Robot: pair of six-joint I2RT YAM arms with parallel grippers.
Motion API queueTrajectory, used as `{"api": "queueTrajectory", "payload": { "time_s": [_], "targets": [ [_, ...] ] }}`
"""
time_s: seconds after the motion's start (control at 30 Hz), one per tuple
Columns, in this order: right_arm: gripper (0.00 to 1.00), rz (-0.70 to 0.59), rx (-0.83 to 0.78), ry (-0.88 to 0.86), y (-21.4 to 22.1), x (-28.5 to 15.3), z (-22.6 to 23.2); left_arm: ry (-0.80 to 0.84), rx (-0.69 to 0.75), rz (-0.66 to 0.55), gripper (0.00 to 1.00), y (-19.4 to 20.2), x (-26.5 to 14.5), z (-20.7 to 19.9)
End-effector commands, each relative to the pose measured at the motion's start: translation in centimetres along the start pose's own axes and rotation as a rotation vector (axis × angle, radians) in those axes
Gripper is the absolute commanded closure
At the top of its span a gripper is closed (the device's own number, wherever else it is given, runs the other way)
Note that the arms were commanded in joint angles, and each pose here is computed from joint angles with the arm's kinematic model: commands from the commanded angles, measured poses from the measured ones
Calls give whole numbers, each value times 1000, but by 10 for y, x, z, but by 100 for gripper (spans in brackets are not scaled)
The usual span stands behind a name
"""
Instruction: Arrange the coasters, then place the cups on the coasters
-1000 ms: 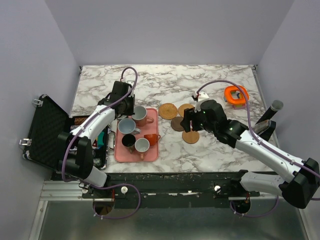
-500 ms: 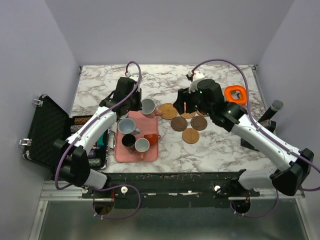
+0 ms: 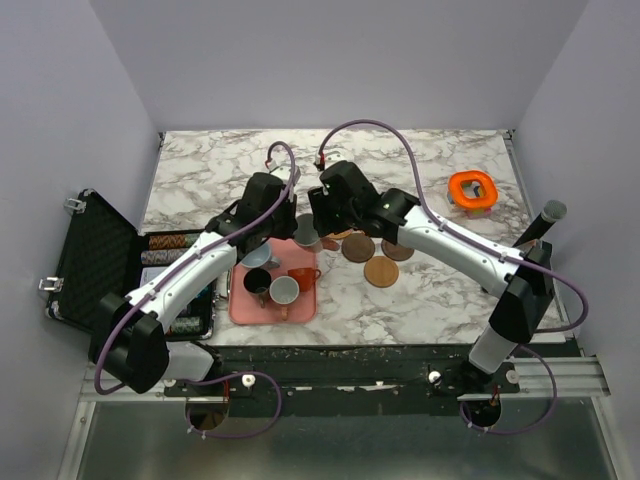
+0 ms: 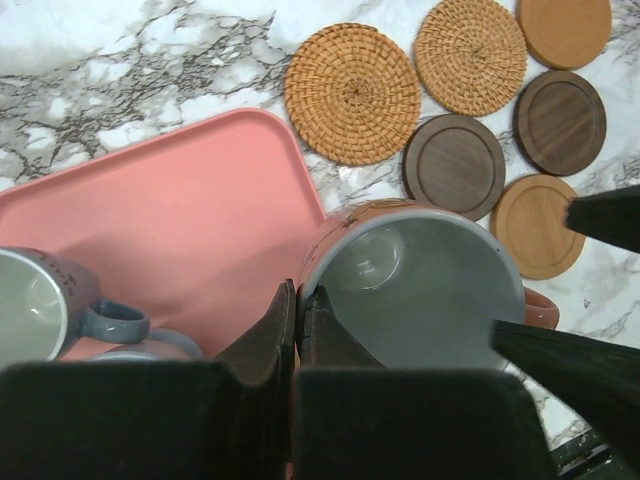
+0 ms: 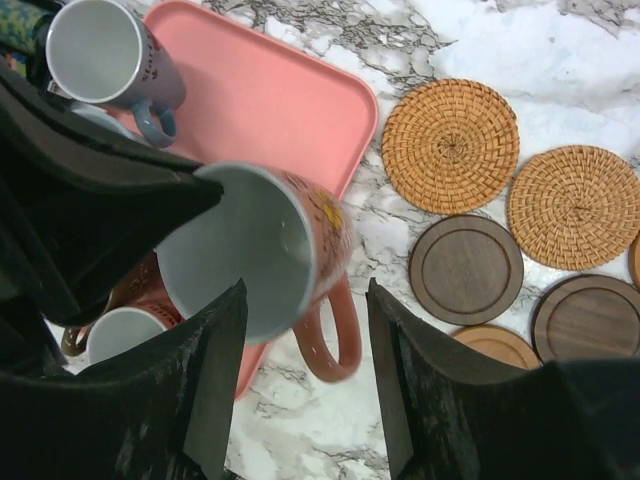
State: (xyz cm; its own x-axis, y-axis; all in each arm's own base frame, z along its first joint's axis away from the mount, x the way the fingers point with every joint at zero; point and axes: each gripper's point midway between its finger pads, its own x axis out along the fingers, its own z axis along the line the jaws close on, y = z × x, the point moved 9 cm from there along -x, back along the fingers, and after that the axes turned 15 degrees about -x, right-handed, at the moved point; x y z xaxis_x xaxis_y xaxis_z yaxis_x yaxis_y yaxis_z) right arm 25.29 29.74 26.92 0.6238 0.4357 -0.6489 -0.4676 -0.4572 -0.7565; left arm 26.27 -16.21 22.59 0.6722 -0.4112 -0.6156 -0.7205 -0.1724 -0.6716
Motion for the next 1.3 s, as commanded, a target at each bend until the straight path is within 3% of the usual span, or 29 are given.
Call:
{"api": "queueTrajectory", "payload": {
  "time_s": [0.0, 0.13, 0.53, 0.57, 0.63, 0.67, 0.73, 0.83, 1.03, 1.13, 1.23, 1.27],
  "targets": [
    [43, 59, -4, 71, 2, 12, 6, 65, -1, -101, 100, -11, -8, -17],
    [44, 85, -8, 113, 8, 25, 10, 72, -1, -100, 100, -10, -8, -19],
    [62, 135, 2, 239, 27, 41, 4, 109, 2, -110, 100, -7, -10, -24],
    [67, 139, -2, 244, 28, 42, 4, 110, 0, -106, 100, -7, -9, -24],
    [93, 146, -5, 257, 29, 43, 3, 110, 0, -99, 100, -7, -8, -24],
    [99, 147, -2, 264, 30, 43, 3, 110, 1, -97, 100, -6, -8, -24],
    [99, 144, -4, 278, 30, 42, 1, 116, 0, -95, 100, -6, -8, -25],
    [99, 118, 1, 291, 26, 36, -2, 134, 1, -103, 89, -6, -10, -26],
    [99, 72, 32, 294, 21, 22, -22, 158, 4, -177, 36, -11, -23, -27],
    [99, 60, 53, 312, 23, 13, -39, 130, -9, -225, 15, -13, -28, -23],
    [99, 51, 88, 319, 29, 2, -61, 100, -6, -276, 1, -17, -34, -20],
    [99, 43, 100, 316, 31, -1, -68, 90, -6, -292, 1, -18, -37, -19]
  ]
}}
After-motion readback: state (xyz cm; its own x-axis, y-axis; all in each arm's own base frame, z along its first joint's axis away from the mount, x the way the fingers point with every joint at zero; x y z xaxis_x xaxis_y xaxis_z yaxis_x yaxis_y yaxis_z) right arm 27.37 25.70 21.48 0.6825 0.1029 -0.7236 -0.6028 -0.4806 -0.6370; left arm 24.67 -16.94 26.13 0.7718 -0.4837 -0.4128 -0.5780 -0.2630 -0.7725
